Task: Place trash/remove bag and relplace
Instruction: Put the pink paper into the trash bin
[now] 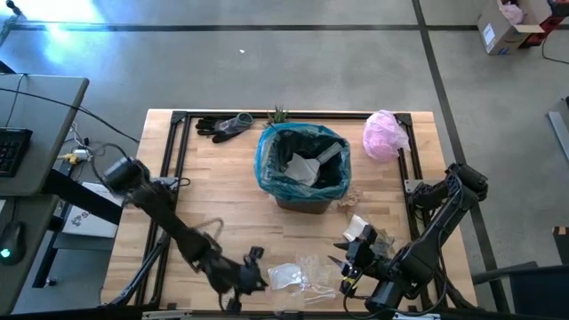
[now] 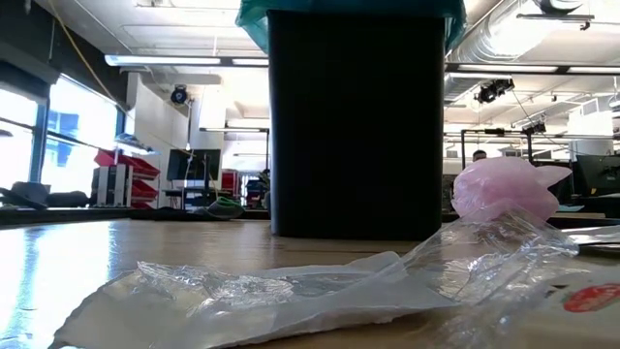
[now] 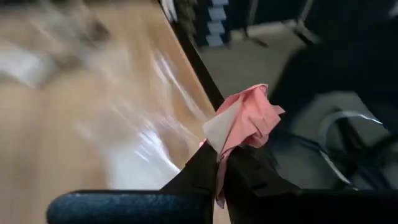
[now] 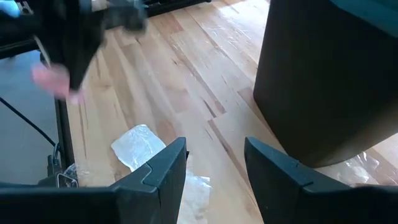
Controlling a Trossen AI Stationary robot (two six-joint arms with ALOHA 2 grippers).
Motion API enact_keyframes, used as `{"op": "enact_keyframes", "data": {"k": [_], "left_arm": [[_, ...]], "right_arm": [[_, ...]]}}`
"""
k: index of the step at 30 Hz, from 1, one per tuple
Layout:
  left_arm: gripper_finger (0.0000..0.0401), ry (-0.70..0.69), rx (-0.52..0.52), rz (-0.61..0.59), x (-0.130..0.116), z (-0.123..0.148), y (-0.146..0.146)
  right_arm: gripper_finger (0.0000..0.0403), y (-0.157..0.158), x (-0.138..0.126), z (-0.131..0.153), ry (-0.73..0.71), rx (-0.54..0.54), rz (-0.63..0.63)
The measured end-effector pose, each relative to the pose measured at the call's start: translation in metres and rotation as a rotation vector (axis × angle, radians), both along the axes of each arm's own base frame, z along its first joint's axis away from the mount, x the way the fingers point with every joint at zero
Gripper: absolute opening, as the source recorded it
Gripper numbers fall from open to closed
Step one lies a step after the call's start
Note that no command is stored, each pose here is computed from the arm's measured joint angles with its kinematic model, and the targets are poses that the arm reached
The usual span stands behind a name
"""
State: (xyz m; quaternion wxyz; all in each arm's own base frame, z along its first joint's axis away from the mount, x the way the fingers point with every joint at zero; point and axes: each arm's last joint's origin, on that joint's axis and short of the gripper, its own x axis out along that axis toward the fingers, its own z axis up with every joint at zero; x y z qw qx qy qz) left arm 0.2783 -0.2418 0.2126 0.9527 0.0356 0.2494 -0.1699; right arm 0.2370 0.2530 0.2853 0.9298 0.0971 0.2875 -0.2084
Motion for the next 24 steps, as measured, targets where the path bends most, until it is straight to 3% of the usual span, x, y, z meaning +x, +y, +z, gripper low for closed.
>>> {"op": "enact_keyframes", "data": {"k": [6, 10, 13, 19, 24], "left_arm": [[0.0, -0.309, 0.069, 0.106, -0.01, 0.097, 0.065], [0.0, -0.448, 0.138, 0.275, -0.014, 0.14, 0.131], [0.0, -0.499, 0.122, 0.387, -0.011, 0.163, 0.186], [0.0003, -0.384, -0.009, 0.411, 0.016, 0.169, 0.271], [0.0037, -0.188, -0.022, 0.435, 0.043, 0.156, 0.298]], "right_arm": [[0.0149, 0.0, 0.0, 0.0, -0.001, 0.001, 0.0], [0.0149, 0.001, 0.001, 0.001, -0.019, 0.006, -0.005], [0.0149, 0.002, 0.002, 0.002, -0.043, 0.018, -0.009], [0.0149, 0.003, 0.003, 0.003, -0.059, 0.033, -0.011], [0.0149, 0.004, 0.004, 0.003, -0.063, 0.049, -0.008]]}}
